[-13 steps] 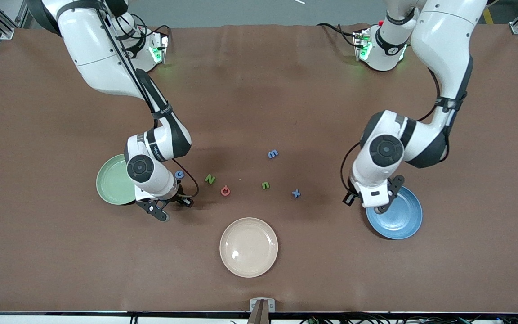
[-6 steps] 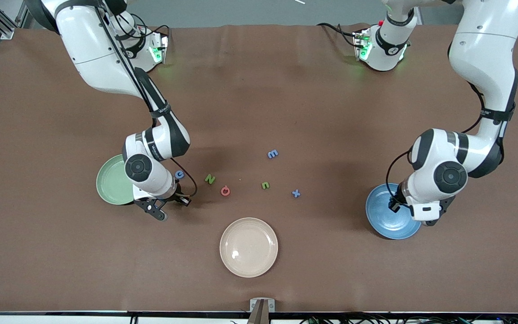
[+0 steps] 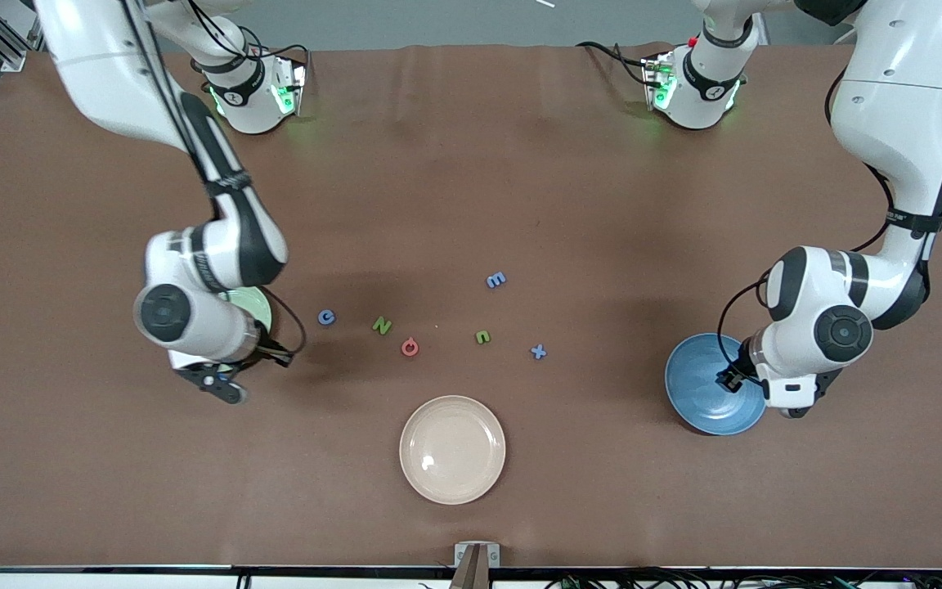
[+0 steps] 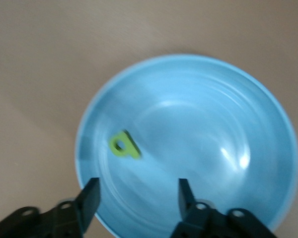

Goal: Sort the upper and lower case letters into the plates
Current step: 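Grasp the blue x with the left gripper while the right grasps C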

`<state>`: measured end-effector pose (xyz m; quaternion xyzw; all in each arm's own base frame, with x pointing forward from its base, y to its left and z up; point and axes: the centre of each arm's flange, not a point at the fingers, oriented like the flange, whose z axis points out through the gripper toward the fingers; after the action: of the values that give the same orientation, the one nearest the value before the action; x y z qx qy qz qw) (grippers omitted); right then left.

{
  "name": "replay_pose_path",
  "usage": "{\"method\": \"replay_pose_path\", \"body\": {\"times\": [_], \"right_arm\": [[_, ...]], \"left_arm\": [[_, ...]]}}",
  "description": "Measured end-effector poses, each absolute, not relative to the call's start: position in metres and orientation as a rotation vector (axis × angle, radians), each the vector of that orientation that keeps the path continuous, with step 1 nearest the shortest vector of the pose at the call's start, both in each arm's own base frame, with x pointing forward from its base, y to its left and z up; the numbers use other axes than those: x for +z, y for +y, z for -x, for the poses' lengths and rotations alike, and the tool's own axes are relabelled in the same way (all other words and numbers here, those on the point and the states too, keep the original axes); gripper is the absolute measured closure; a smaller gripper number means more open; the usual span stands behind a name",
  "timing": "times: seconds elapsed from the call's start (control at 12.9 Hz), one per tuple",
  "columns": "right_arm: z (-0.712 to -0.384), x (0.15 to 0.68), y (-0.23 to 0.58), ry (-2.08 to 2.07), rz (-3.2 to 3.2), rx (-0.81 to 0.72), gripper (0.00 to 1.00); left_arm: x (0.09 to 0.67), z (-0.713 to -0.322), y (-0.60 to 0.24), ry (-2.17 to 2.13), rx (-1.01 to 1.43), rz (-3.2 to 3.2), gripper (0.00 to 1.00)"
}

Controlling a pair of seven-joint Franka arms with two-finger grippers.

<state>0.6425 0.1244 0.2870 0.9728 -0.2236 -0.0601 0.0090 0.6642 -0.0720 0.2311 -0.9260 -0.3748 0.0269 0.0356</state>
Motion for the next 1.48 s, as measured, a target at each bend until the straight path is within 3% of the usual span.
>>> {"method": "replay_pose_path", "body": {"times": [0.16,0.47,0.62,0.78,0.93,1.24,1.32,1.4,1.48], "right_arm": [[-0.631,0.303,0.086,-0.627,-3.059,-0.216,0.72],[-0.599,0.273,0.011,-0.526,-3.113,-0.301,0.72],[-0.583,0.247,-0.015,-0.494,-3.168,-0.304,0.72],[-0.565,0.221,-0.019,-0.469,-3.178,-0.262,0.72],[-0.550,0.202,-0.006,-0.436,-3.180,-0.229,0.72],[-0.539,0.188,0.014,-0.380,-3.177,-0.253,0.72],[-0.538,0.186,0.013,-0.381,-3.176,-0.259,0.65],[-0.538,0.185,0.013,-0.382,-3.175,-0.262,0.54],[-0.538,0.186,0.013,-0.382,-3.176,-0.260,0.43]], "left_arm": [[0.239,-0.657,-0.131,-1.108,0.097,2.908,0.01],[0.255,-0.624,-0.276,-1.072,0.098,2.975,0.00],[0.243,-0.608,-0.331,-1.008,0.106,3.005,0.04],[0.231,-0.607,-0.368,-0.962,0.085,3.033,0.18],[0.215,-0.610,-0.385,-0.929,0.043,3.023,0.26],[0.188,-0.607,-0.402,-0.909,0.003,3.019,0.32],[0.183,-0.605,-0.404,-0.905,0.008,3.018,0.33],[0.180,-0.604,-0.405,-0.901,0.014,3.016,0.39],[0.177,-0.603,-0.404,-0.901,0.019,3.013,0.39]]}}
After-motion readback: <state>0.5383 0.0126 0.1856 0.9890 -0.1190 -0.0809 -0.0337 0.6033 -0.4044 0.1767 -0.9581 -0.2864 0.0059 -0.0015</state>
